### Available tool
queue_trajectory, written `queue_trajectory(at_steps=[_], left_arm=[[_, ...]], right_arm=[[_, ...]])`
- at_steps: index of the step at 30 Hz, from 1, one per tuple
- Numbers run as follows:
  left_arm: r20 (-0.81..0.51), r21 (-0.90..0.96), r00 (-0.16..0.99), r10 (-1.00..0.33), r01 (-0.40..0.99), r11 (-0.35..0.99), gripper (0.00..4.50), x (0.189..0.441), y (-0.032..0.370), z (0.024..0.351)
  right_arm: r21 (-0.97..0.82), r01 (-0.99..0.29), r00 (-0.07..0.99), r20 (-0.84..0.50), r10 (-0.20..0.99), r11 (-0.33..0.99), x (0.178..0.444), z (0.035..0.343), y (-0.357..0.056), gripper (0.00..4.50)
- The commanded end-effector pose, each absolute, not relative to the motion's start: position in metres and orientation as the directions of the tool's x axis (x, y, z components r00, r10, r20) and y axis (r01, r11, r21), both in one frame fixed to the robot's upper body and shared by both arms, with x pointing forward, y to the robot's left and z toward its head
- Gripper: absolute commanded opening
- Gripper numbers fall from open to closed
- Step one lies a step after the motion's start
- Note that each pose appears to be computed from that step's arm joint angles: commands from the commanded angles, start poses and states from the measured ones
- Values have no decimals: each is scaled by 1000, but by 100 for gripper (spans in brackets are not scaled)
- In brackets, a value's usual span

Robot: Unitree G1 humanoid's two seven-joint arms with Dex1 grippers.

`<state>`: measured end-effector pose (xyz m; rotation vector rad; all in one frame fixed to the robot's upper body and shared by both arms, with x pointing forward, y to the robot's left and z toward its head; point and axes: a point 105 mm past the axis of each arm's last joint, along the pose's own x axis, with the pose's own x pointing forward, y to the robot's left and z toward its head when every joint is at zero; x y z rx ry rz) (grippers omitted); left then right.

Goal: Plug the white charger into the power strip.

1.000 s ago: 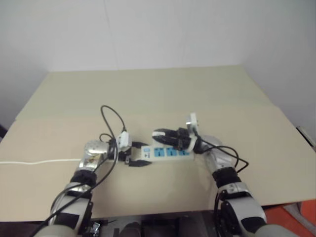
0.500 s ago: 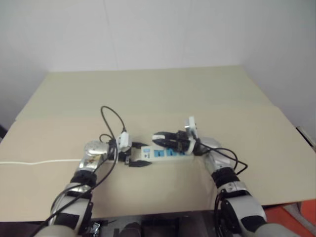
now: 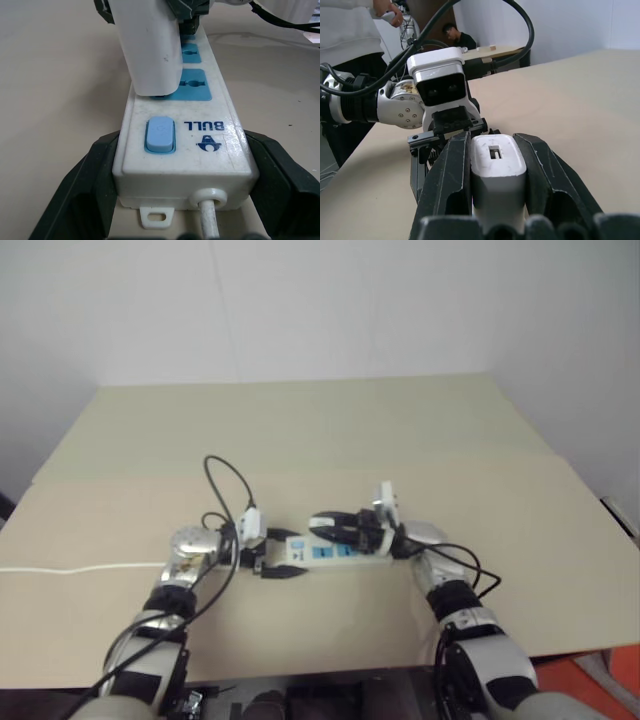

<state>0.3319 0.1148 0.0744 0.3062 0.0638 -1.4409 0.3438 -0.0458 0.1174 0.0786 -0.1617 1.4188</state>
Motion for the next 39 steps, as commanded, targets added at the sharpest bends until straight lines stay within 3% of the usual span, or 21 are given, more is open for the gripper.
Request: queue_trajectory(at_steps=[1,7,19,28,36,37,39], left_arm=[[-242,169,133,-961,981,93,327,332,117,73],[-244,174,132,-961,981,91,327,332,117,74],[-251,172,124,-960,982,82,327,329,118,72],[-247,172,125,-961,982,83,327,329,116,71],[-248,178,127,-960,980,84,327,329,116,71],[-247,178,128,-960,980,84,327,329,116,71],[-247,178,128,-961,980,85,327,329,116,71]], right_arm=[[-59,-989,123,147,981,133,339,107,-46,111],[-93,-991,93,51,994,98,335,88,-40,111],[5,-998,62,-104,993,63,338,65,-34,111],[91,-986,131,-87,988,139,347,63,-38,111],[11,-997,75,-108,991,77,335,57,-43,111],[9,-997,74,-110,991,76,334,56,-43,167],[14,-997,75,-109,991,77,335,57,-43,210]])
